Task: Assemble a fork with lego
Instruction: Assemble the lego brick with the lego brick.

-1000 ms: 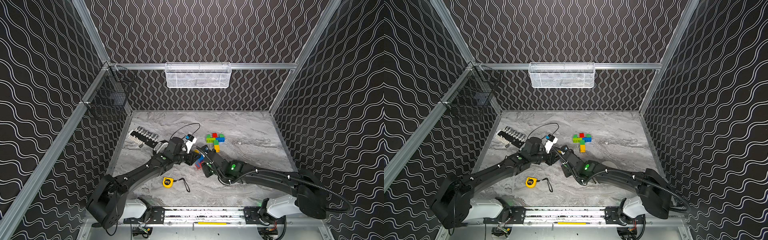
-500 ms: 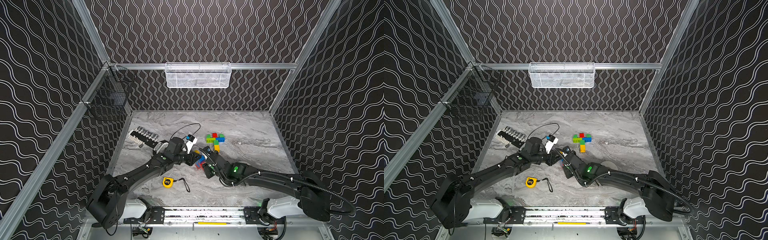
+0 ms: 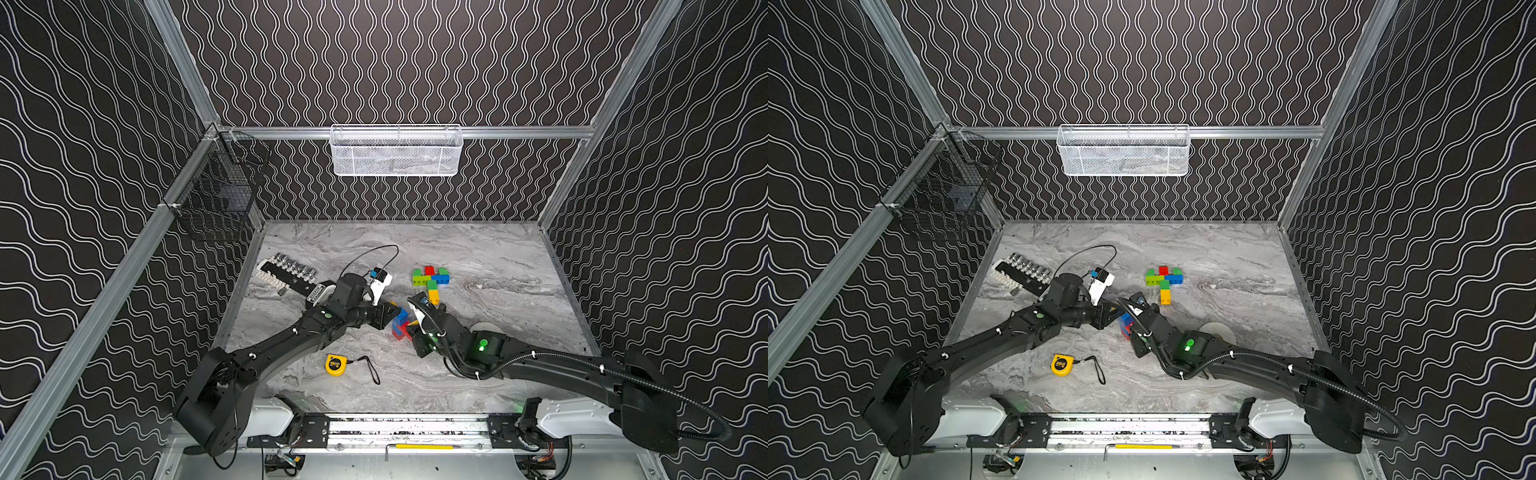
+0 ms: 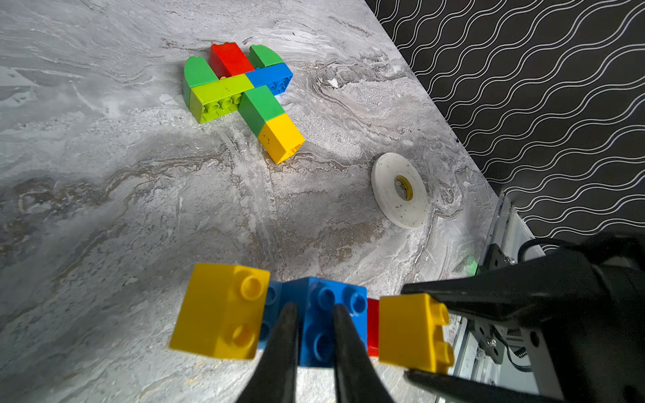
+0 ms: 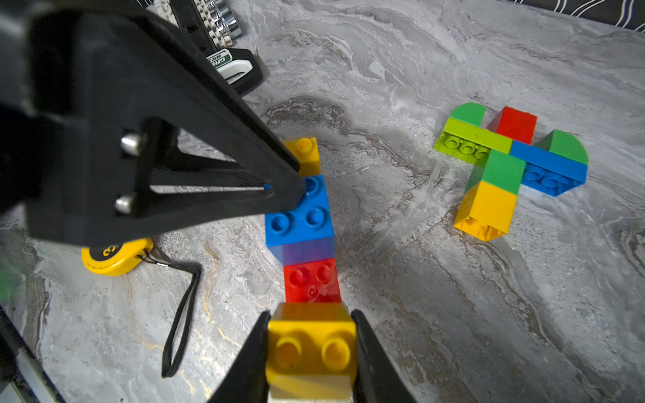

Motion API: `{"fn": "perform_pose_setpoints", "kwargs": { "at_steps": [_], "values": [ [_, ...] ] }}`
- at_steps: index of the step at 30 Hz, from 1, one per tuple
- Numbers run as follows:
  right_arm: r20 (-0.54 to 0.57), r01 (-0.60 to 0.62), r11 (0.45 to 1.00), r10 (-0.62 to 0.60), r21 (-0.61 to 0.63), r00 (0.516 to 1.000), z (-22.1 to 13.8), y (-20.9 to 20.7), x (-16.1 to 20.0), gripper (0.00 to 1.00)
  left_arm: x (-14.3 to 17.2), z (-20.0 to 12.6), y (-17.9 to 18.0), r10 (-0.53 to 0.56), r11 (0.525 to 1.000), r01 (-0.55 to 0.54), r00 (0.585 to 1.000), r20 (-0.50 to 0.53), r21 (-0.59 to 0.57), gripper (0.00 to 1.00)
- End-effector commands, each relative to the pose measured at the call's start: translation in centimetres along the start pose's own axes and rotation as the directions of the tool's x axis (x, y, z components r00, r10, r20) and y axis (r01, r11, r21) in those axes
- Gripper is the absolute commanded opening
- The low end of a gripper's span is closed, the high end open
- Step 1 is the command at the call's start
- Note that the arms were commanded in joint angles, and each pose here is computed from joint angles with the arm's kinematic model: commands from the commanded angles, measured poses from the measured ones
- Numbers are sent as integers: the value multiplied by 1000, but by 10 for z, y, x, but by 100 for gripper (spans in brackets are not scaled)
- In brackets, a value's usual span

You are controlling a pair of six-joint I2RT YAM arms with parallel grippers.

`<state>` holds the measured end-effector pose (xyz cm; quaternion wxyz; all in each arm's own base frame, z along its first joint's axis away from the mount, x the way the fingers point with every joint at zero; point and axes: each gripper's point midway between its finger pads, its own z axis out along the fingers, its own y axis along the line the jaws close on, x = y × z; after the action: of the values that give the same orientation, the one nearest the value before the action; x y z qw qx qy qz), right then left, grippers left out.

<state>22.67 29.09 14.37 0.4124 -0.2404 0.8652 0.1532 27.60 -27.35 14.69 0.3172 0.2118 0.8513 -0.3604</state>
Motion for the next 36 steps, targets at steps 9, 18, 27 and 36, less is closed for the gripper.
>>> {"fn": "perform_pose_setpoints", "kwargs": {
  "at_steps": [9,18,27,36],
  "values": [
    [45,10,1000,-11,21,999,-4,-7,-5,0,13,-1,3,-7,1000,7,999,-51,-10,20],
    [39,69,997,-68,-35,997,-3,1,-2,0,12,-1,3,-8,1000,7,999,-48,-11,19],
    [36,87,996,-86,-25,996,5,1,2,0,13,-1,2,-7,1000,7,999,-49,-6,19],
    [35,84,996,-83,-24,996,9,-1,0,0,14,0,1,-3,1000,3,999,-51,4,19]
  ]
}}
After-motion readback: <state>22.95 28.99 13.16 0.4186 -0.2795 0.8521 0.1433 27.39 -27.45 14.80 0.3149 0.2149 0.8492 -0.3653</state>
